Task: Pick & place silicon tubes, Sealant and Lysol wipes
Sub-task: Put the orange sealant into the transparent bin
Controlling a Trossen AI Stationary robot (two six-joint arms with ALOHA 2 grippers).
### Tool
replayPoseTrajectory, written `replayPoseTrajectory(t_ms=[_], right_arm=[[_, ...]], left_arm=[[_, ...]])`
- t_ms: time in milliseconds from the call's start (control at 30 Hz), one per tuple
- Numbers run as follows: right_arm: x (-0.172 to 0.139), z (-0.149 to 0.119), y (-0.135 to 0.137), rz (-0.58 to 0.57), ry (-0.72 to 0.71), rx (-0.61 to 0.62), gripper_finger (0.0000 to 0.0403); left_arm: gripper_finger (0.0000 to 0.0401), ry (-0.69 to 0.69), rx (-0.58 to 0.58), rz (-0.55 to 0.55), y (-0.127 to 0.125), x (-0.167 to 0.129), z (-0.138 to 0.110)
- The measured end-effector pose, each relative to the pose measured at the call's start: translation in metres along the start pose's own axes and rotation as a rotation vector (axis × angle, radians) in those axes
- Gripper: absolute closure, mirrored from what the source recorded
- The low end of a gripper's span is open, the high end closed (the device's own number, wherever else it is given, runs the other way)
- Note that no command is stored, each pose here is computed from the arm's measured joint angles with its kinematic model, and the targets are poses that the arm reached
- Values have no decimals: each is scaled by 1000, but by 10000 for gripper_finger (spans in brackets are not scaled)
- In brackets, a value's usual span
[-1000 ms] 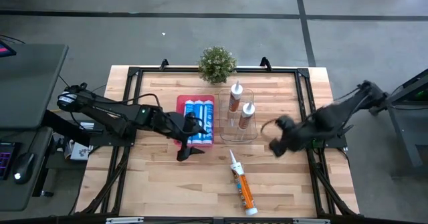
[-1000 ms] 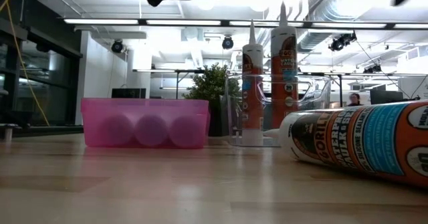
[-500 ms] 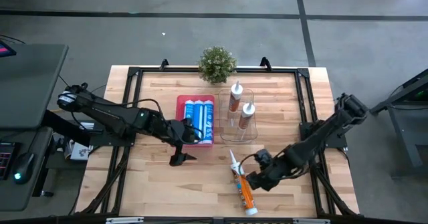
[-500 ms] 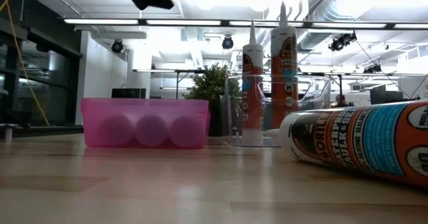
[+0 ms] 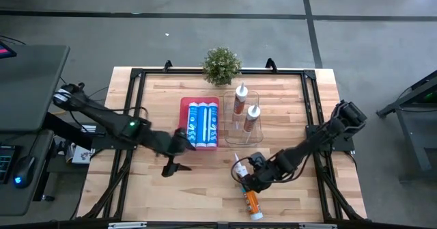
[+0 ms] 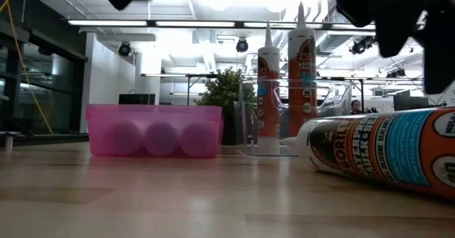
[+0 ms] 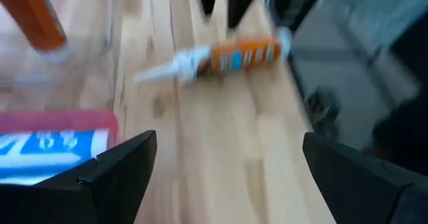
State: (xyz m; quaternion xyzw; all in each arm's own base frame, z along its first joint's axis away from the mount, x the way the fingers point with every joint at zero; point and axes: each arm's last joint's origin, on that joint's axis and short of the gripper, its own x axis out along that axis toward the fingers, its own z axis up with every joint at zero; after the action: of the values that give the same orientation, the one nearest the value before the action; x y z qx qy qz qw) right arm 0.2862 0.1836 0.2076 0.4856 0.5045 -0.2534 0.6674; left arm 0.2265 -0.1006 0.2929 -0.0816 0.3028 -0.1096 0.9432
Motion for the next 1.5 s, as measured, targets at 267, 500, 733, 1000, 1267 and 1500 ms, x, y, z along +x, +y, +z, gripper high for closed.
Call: replayPoseTrajectory(t_ms=[267, 500, 733, 1000, 1267, 1500], right_arm=[[0, 9, 0, -10, -62, -61, 121], [1, 13, 2, 4, -45, -66, 121], [1, 14, 6, 51, -83, -85, 121], [31, 19, 8, 18, -17, -59, 121], [37, 20, 1, -72, 5, 36, 121], [38, 24, 8, 5, 18, 21, 121]], left_arm=[[32, -277, -107, 42, 3, -53, -48], [32, -378, -97, -2, 14, -82, -84], [32, -410, -96, -41, 35, -101, -116], [32, -465, -93, -77, 55, -121, -142], [32, -429, -51, -72, 56, -116, -149], [32, -408, -40, -50, 57, -111, -154]])
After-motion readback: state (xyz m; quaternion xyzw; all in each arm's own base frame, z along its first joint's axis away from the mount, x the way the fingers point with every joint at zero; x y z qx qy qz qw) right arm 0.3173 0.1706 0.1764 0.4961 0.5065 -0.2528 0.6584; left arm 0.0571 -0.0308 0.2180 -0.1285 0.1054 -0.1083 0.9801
